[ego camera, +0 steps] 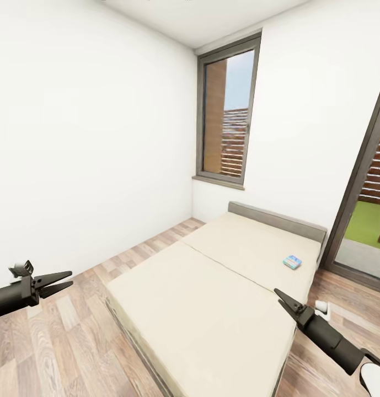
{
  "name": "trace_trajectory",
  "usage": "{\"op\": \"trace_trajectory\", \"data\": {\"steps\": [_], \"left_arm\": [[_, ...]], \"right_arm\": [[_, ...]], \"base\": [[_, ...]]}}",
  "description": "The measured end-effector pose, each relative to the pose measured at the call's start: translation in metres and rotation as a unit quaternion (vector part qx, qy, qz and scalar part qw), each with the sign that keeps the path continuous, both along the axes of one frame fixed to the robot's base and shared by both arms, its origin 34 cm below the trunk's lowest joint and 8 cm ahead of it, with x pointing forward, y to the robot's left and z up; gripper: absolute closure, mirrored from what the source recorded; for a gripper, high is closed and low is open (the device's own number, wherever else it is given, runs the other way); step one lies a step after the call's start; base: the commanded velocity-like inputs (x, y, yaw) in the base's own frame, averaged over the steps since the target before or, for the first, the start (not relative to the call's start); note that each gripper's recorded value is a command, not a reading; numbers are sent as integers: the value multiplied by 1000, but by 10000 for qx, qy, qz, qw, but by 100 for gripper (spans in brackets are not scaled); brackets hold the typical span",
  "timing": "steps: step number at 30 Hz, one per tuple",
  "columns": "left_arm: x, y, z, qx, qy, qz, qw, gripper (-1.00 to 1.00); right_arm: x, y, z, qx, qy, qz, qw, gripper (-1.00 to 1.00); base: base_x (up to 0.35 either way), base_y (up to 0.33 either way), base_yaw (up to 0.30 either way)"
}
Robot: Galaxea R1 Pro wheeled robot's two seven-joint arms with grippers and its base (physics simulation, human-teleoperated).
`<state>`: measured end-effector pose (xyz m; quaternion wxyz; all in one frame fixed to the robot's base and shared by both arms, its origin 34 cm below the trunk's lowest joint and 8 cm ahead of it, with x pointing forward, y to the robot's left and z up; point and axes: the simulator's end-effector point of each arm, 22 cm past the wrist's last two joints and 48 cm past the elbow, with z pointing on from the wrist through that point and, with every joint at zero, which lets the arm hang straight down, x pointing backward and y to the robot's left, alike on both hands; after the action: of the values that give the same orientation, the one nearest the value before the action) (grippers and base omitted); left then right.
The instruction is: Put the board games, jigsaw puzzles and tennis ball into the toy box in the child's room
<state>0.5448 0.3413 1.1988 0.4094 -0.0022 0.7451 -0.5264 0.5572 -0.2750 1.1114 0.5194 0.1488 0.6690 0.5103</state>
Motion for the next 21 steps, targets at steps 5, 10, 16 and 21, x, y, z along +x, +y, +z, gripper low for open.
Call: {"op": "trace_trajectory", "data": {"steps": [5, 10, 16, 21], "left_arm": [[-1, 0, 2, -1, -22, 0, 10000, -100], [-2, 0, 5, 0, -53, 0, 10000, -100], [-4, 0, 8, 0, -89, -1, 10000, -100], [-5, 0, 11, -2, -120, -2, 9999, -100]], "right_arm": [[-1, 4, 6, -25, -71, 39, 10000, -100], [-2, 5, 10, -31, -112, 50, 9999, -100], [-3, 5, 14, -30, -160, 56, 9999, -100], [-3, 5, 17, -29, -194, 61, 9998, -100]], "base": [[0, -92, 150], [-6, -140, 190], [-72, -100, 204], [-120, -22, 206]]}}
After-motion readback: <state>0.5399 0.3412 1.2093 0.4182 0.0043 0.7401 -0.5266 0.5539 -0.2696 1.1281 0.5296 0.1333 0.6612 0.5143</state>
